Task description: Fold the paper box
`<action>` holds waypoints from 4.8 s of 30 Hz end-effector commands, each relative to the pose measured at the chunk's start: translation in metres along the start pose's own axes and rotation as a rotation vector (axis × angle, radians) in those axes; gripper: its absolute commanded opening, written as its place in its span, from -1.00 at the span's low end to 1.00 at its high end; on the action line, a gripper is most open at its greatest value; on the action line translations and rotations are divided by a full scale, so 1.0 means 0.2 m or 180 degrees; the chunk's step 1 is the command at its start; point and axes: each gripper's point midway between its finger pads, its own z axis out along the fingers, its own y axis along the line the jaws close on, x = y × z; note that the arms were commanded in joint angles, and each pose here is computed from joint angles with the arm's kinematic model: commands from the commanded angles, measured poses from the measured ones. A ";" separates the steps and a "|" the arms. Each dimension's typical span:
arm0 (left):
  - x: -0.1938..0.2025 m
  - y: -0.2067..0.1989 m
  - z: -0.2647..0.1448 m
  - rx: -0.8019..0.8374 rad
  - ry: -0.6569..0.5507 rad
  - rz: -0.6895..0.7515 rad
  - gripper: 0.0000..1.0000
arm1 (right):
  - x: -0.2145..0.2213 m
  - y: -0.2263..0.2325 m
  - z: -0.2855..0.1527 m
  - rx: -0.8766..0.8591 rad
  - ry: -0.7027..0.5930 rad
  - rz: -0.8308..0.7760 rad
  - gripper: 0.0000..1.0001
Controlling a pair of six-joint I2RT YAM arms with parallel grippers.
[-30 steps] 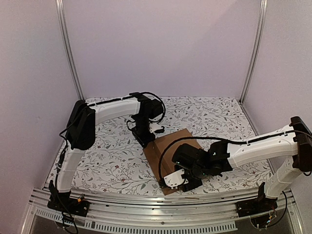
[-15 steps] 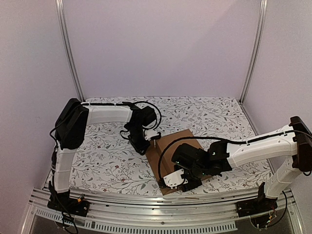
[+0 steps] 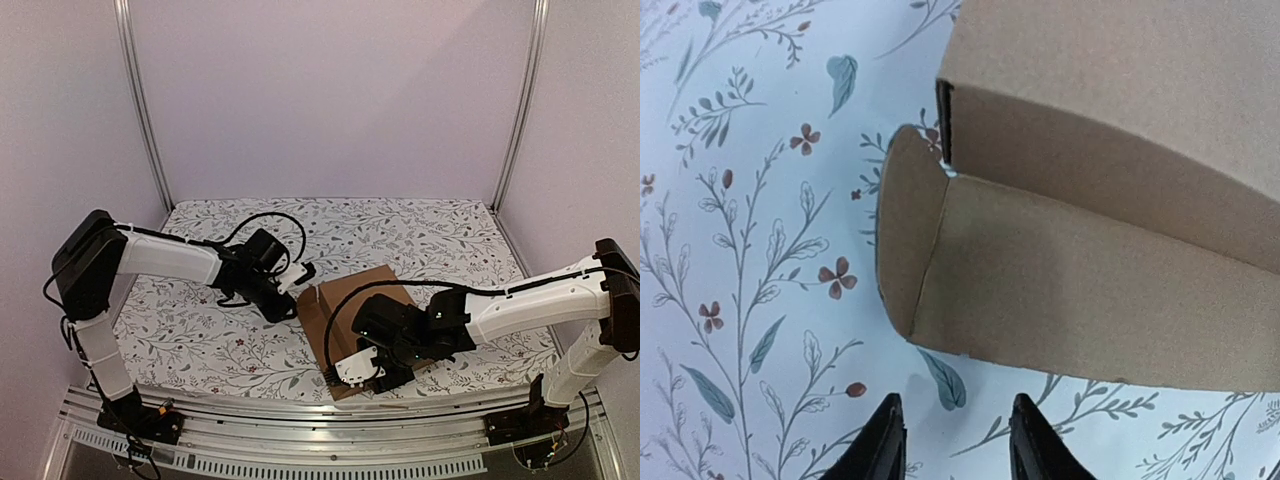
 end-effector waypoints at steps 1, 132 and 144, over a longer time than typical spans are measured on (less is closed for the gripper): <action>-0.20 0.07 -0.03 -0.0099 -0.0860 -0.0093 -0.25 | 0.12 0.19 0.08 -0.0495 0.0261 -0.0027 0.24; 0.12 -0.11 0.02 -0.0034 0.0388 -0.0157 -1.00 | 0.15 0.15 0.13 -0.0459 0.0410 0.0164 0.24; 0.13 -0.11 0.00 -0.0117 0.0889 -0.0061 -1.00 | 0.14 0.15 0.13 -0.0458 0.0394 0.0166 0.23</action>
